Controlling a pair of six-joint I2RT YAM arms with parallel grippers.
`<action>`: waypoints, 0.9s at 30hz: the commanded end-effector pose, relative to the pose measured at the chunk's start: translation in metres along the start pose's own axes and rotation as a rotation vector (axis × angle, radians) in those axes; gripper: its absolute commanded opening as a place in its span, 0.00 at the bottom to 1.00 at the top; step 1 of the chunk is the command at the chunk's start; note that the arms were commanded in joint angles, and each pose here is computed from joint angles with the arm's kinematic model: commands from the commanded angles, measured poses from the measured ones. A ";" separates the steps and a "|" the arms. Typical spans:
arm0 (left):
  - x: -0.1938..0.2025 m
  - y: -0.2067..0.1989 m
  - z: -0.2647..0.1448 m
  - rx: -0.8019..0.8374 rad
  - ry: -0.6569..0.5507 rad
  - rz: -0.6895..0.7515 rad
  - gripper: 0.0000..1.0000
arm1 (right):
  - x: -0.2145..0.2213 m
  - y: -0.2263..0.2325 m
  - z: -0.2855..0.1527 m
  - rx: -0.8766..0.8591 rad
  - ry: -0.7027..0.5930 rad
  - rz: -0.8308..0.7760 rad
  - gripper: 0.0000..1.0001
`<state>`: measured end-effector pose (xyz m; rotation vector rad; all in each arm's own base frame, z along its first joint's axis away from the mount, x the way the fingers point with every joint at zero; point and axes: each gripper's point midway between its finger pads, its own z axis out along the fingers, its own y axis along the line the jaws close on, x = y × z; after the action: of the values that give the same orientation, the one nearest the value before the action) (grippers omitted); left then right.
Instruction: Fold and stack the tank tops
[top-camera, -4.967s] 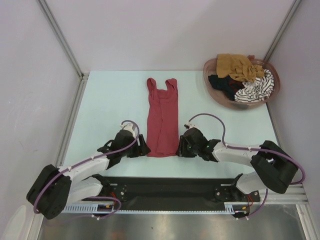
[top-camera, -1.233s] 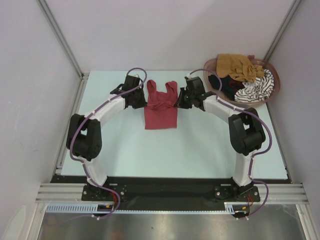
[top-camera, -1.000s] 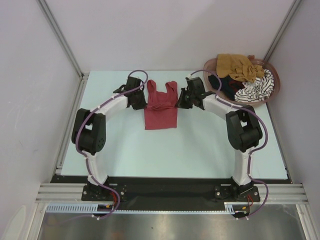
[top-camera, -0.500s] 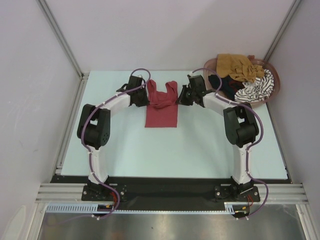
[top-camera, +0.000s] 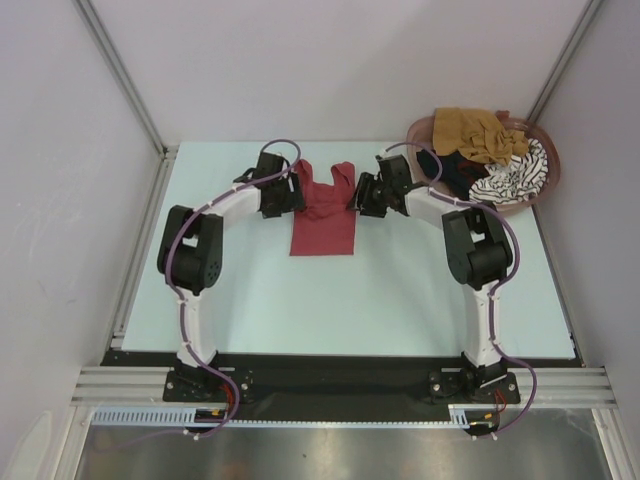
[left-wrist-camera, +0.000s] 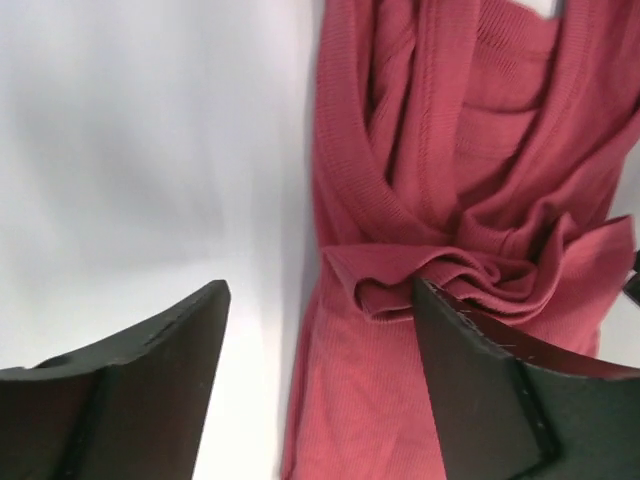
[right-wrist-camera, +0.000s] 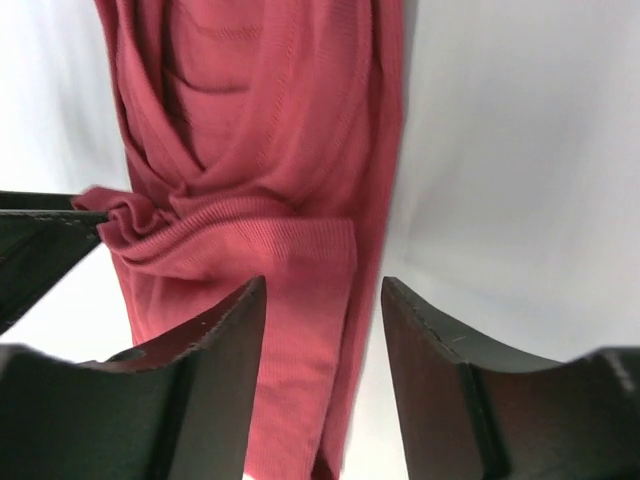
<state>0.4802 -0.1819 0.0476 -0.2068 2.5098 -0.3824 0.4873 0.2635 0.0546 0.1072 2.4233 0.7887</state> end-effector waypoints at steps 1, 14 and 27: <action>-0.028 0.001 -0.037 -0.016 -0.111 0.013 0.81 | -0.021 0.023 -0.029 -0.058 -0.073 -0.023 0.57; 0.049 -0.002 -0.099 0.110 -0.093 -0.004 1.00 | 0.059 0.043 -0.072 -0.159 0.046 -0.049 0.56; 0.103 0.000 -0.084 0.207 0.013 -0.004 0.96 | 0.116 0.026 -0.065 -0.140 0.122 -0.042 0.52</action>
<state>0.3397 -0.1738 0.0490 -0.1547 2.5252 -0.5543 0.3417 0.2756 0.0358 -0.0395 2.5501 0.9366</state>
